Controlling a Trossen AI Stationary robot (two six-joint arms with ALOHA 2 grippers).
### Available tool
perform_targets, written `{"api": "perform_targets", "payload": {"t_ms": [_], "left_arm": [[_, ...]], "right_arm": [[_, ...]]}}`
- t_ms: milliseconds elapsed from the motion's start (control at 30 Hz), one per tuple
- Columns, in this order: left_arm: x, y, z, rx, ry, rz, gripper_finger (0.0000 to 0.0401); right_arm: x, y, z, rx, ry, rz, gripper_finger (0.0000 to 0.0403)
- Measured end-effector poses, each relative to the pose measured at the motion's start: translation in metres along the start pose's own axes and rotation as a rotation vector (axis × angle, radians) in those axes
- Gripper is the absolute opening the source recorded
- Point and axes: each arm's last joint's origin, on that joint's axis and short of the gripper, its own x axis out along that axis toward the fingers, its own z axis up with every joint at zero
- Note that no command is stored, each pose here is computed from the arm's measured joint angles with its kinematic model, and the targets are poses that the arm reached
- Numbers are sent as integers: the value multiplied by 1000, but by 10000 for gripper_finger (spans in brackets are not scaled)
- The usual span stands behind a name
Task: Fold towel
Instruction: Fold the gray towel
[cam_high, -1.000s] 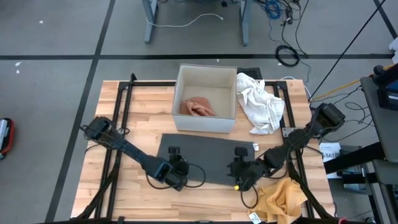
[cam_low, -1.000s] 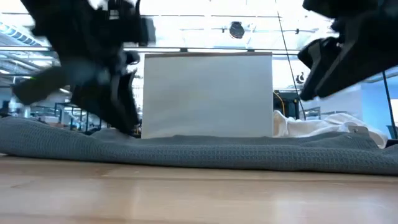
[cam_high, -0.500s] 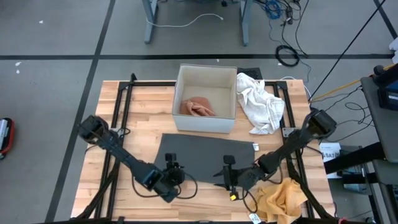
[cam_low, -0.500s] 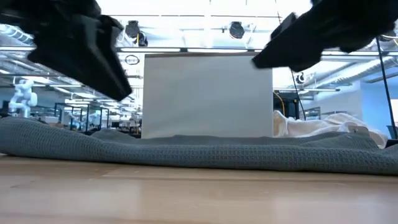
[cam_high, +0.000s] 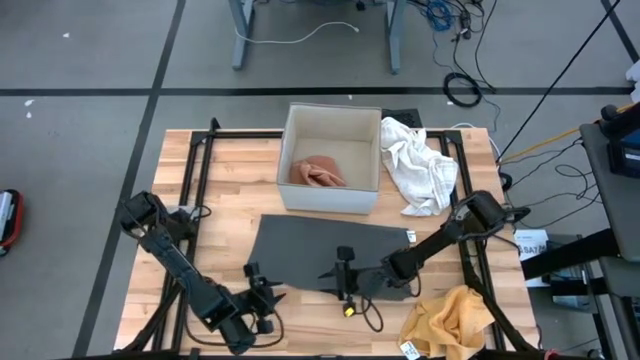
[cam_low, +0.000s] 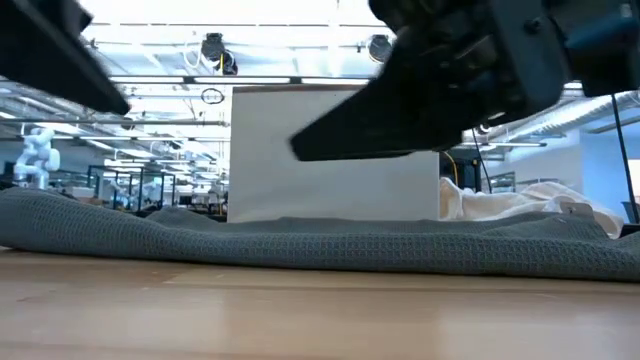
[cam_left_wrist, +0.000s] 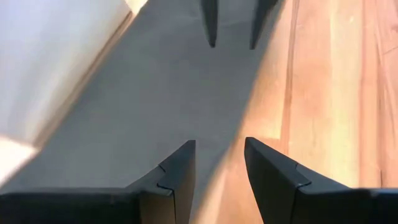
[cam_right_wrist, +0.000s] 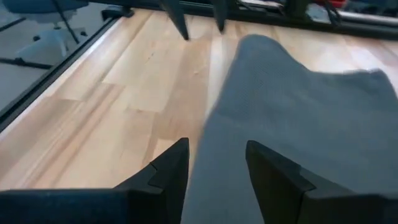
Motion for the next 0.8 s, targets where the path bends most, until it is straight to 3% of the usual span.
{"api": "perform_targets", "payload": {"t_ms": [367,800], "left_arm": [[4,11,-63,-377,11,-25,144],[-7,4,-74,-521,104,-96,144]], "right_arm": [[29,-8,11,-93,58,-17,150],[64,-22,15,-104,82,111,150]]}}
